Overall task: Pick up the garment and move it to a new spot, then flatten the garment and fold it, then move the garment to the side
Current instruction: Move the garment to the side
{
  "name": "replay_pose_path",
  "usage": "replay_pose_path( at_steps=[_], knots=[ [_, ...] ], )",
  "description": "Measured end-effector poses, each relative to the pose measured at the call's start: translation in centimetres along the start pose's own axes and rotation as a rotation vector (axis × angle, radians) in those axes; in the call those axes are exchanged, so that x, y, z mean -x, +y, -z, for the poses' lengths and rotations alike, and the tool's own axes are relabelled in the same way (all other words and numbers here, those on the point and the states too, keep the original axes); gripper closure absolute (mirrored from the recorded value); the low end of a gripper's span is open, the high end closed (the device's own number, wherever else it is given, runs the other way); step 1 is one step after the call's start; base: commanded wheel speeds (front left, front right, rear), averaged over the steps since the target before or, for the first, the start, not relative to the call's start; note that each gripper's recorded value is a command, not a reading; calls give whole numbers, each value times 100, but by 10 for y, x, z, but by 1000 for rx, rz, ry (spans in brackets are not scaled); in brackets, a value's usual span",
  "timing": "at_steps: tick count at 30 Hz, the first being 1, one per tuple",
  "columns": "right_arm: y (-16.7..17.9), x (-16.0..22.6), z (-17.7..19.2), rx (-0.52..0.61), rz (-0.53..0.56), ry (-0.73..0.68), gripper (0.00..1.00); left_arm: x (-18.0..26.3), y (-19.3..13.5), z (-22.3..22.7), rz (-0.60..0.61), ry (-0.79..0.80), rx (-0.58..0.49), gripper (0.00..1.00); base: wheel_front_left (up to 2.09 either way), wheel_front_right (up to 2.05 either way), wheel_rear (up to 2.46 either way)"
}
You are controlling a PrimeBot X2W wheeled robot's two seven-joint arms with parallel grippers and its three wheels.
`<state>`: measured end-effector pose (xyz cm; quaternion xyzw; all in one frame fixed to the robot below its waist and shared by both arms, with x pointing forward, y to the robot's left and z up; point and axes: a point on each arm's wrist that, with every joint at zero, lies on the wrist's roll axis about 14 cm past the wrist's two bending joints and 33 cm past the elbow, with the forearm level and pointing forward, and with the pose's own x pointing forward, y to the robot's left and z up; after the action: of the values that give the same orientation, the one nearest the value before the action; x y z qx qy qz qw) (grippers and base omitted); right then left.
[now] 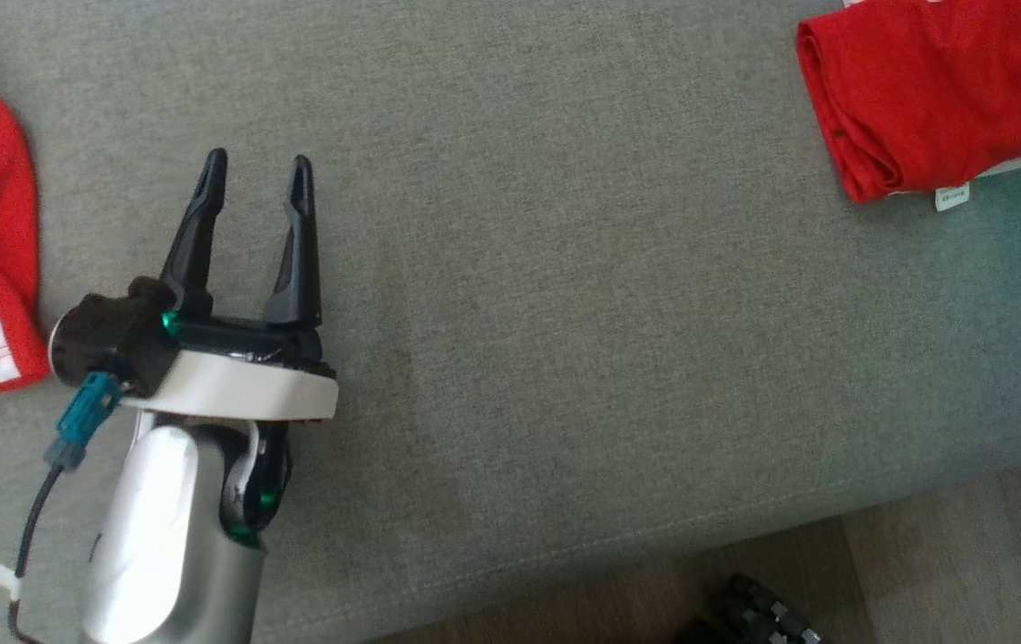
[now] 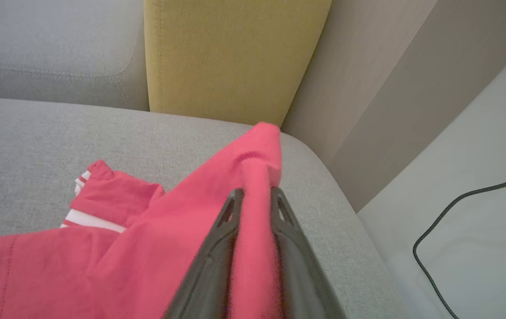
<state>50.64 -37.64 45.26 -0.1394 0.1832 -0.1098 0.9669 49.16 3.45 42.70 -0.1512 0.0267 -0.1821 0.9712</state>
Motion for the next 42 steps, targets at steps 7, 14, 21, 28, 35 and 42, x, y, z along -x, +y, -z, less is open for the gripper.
replay_pose_path(
  at_steps=[7,14,21,28,35,42],
  knots=[
    [1,6,-30,-44,-4,-79,0,3,3,-15,-16,-27,-10,0,0,0,0],
    [34,26,-75,-64,-90,-218,0,13,1,-48,-40,-94,-4,0,0,0,0],
    [107,67,-110,-137,-277,-390,0,44,6,-76,-99,-139,-15,0,0,0,0],
    [162,111,-107,-268,-393,-475,0,81,14,-95,-166,-173,-38,0,0,0,0],
    [184,143,-74,-333,-410,-444,0,116,20,-99,-219,-172,-64,0,0,0,0],
    [187,161,-56,-358,-402,-418,0,139,23,-93,-259,-153,-67,0,0,0,0]
  ],
)
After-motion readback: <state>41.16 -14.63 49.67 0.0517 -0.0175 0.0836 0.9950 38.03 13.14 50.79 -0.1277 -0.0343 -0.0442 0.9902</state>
